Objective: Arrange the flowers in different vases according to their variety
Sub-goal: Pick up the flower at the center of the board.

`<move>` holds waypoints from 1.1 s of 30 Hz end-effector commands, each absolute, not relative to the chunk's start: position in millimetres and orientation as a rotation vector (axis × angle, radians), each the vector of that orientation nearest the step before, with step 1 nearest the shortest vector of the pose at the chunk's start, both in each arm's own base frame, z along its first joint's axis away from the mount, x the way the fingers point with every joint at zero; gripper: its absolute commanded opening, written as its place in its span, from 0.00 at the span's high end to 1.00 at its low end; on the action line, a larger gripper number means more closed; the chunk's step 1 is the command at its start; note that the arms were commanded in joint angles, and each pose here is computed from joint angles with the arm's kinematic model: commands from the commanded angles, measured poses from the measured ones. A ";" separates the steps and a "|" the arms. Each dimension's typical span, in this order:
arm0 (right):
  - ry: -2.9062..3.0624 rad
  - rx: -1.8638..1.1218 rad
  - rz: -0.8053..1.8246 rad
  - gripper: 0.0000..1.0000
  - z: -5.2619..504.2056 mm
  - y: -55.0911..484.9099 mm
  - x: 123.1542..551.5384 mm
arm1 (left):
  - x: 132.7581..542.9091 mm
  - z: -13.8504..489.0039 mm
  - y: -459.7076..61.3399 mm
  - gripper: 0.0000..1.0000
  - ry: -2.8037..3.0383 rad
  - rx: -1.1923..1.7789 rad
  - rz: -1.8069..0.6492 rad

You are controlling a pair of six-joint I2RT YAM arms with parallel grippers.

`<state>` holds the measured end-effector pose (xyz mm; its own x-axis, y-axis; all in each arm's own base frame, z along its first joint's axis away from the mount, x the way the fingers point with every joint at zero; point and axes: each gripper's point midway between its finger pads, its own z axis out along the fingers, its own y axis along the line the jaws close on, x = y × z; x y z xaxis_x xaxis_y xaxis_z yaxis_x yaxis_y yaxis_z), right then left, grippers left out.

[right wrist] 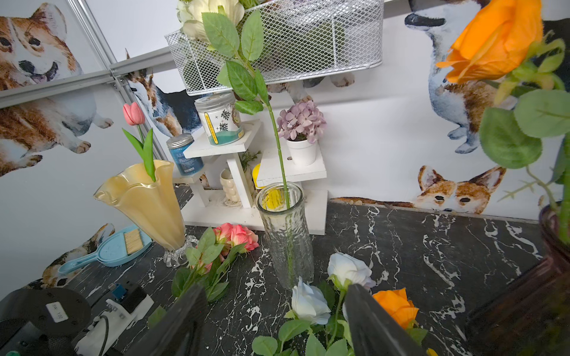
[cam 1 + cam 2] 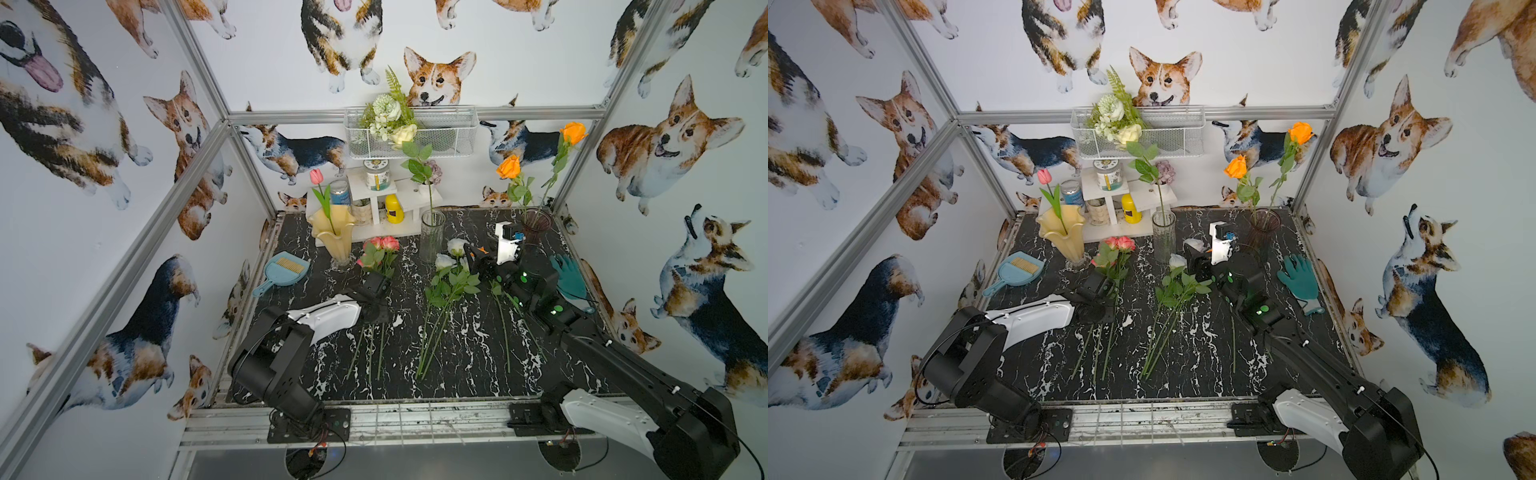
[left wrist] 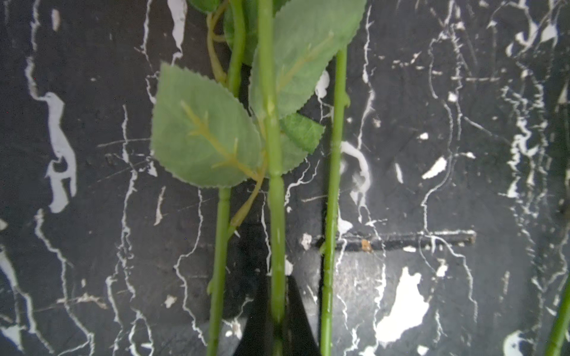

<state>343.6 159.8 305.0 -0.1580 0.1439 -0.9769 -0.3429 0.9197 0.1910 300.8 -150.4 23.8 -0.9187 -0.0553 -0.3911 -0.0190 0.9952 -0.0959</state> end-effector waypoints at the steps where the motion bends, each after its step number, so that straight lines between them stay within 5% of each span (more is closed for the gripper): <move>1: 1.668 -0.138 0.424 0.24 306.3 157.1 342.8 | 304.8 28.7 -151.3 1.00 2.714 -0.056 -0.113; 15: 1.716 -0.139 0.446 0.16 286.5 155.8 333.2 | 308.4 106.5 -150.8 1.00 2.511 -0.035 -0.039; 33: 1.762 -0.128 0.448 0.07 267.7 147.6 320.3 | 312.1 295.1 -128.6 1.00 1.873 0.016 -0.098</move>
